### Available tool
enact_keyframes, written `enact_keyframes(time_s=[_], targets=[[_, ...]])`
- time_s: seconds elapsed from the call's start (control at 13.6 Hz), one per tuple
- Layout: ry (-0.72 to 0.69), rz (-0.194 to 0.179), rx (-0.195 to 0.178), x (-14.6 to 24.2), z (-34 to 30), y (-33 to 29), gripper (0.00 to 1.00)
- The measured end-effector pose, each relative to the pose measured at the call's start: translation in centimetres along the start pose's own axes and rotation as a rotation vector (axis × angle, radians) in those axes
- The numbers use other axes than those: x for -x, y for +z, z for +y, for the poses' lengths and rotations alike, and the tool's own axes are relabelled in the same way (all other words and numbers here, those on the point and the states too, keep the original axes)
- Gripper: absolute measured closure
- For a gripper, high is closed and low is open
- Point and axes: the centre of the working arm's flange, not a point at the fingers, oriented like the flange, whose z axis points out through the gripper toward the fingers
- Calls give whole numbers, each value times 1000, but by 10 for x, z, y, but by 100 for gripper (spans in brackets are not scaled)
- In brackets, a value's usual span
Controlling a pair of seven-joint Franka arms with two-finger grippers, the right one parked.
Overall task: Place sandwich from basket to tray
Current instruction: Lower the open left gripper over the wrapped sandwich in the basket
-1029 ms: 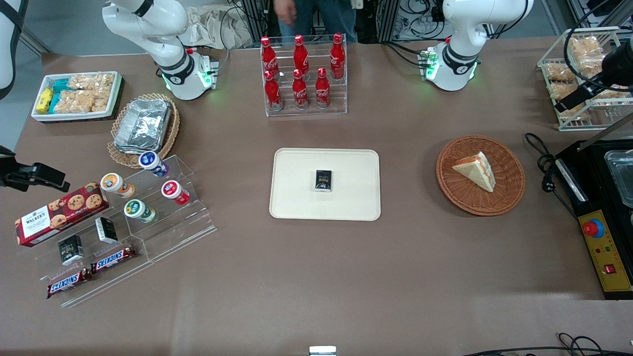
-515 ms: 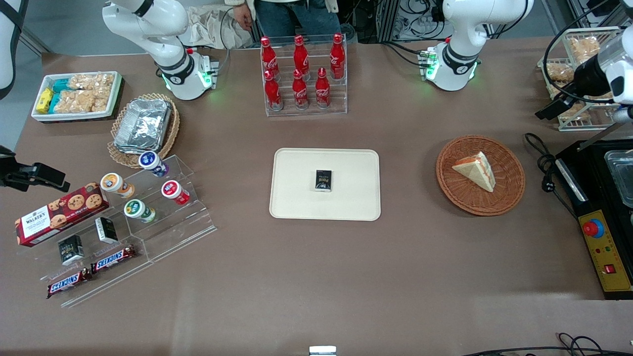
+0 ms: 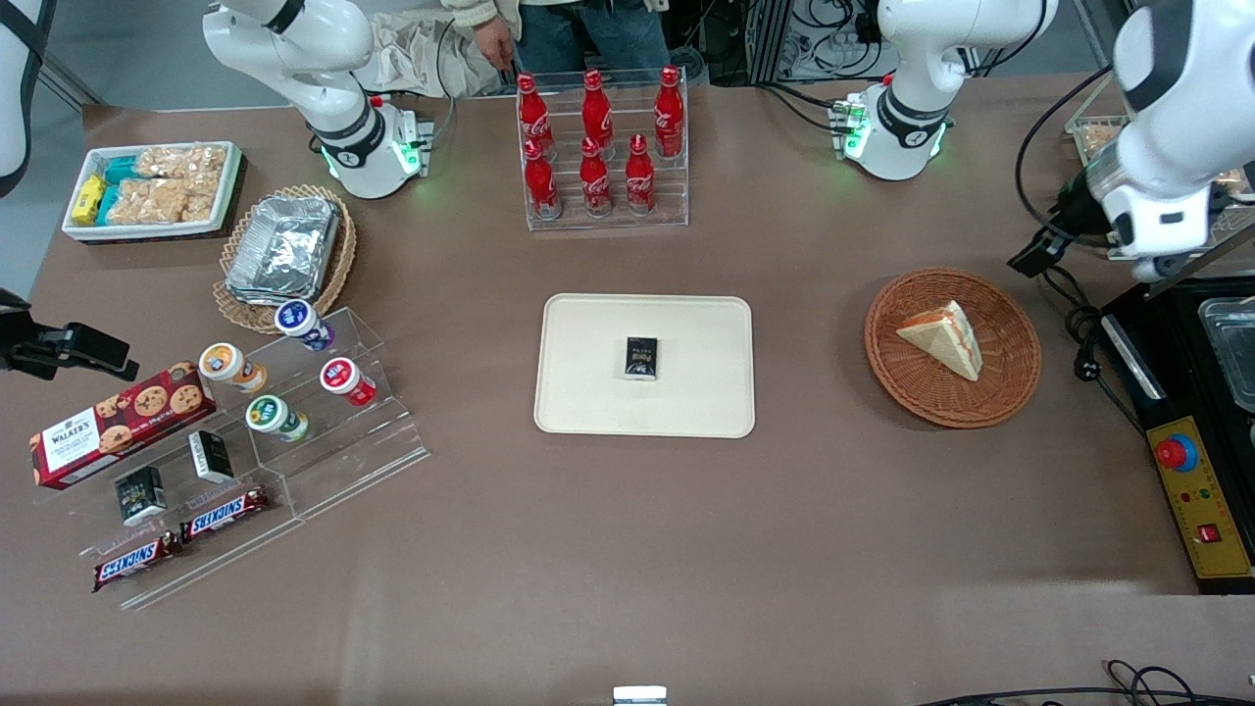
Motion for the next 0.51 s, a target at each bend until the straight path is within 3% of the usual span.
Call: enact_keyframes(time_s=[0.51], targets=[[-72, -13, -37, -21, 33, 67, 0]])
